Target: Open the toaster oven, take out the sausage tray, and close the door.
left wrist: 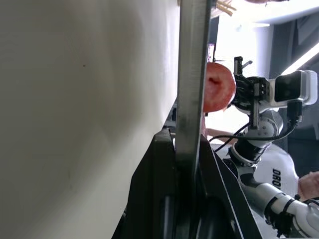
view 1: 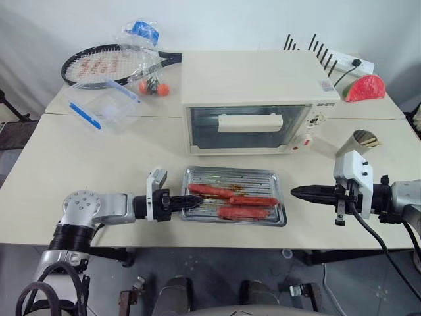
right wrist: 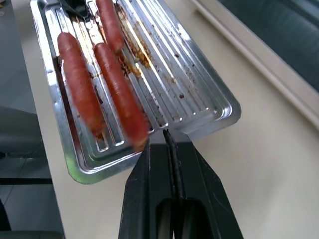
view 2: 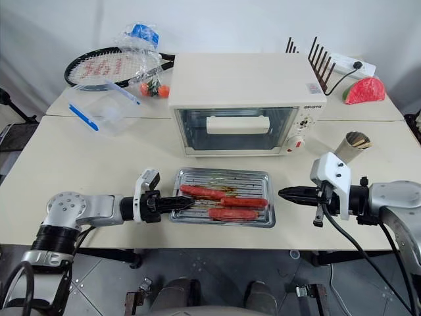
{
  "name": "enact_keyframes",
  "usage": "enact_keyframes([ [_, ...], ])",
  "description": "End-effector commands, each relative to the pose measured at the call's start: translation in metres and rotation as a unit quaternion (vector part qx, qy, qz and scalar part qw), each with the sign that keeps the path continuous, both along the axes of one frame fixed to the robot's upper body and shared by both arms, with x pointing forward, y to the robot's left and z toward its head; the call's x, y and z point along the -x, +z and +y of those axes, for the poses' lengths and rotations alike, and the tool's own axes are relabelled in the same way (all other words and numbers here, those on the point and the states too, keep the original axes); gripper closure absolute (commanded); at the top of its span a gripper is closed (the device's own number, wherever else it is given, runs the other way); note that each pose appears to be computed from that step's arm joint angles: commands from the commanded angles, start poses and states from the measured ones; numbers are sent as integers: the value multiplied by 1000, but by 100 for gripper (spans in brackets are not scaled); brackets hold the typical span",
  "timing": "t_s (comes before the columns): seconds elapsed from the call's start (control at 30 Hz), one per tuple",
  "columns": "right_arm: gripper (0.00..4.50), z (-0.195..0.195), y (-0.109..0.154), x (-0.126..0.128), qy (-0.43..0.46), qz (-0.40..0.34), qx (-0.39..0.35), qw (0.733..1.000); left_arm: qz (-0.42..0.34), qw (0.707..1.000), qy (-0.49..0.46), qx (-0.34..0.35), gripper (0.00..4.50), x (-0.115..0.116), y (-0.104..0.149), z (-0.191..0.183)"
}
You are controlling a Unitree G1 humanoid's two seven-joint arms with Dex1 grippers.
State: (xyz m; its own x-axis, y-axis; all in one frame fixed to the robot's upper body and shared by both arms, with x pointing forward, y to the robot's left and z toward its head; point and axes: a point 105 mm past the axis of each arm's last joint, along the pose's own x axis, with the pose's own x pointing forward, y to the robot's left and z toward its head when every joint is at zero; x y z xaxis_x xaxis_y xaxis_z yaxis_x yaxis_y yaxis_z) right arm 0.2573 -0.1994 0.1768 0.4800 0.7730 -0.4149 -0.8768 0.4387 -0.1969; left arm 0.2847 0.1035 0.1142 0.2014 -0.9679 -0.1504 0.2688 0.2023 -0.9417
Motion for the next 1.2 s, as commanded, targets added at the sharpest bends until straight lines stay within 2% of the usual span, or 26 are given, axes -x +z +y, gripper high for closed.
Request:
enact_keyframes([
  [0.03, 447, -6, 14, 2, -10, -38, 14, 999, 21, 1000, 6, -1, 450, -7, -13, -6],
  [0.17, 450, -7, 15, 2, -15, -44, 14, 999, 30, 999, -19, -8, 331, -4, -20, -15],
  [0.43, 450, -9, 18, 2, -22, -51, 17, 998, 41, 999, -7, -24, 82, -13, -32, -18],
  [0.53, 450, -10, 18, 2, -23, -51, 19, 998, 43, 999, -5, -27, 2, -14, -33, -16],
  [0.73, 450, -14, 19, 4, -23, -45, 29, 998, 28, 998, 9, -54, 2, -11, -29, 6],
  [0.97, 450, -21, 14, 9, -15, -24, 35, 999, -47, 992, 14, -115, 2, -2, -7, 46],
  [1.07, 450, -22, 14, 11, -9, -13, 11, 1000, -153, 978, 34, -135, 2, -7, 12, 65],
  [1.1, 450, -23, 13, 12, -2, -12, 5, 1000, -214, 967, 38, -137, 2, -9, 20, 69],
  [1.13, 411, -24, 13, 12, 1, -12, 1, 1000, -275, 952, 41, -128, 0, -11, 29, 72],
  [1.2, 370, -27, 10, 14, 7, -7, -7, 1000, -357, 927, 46, -107, 0, -12, 41, 76],
])
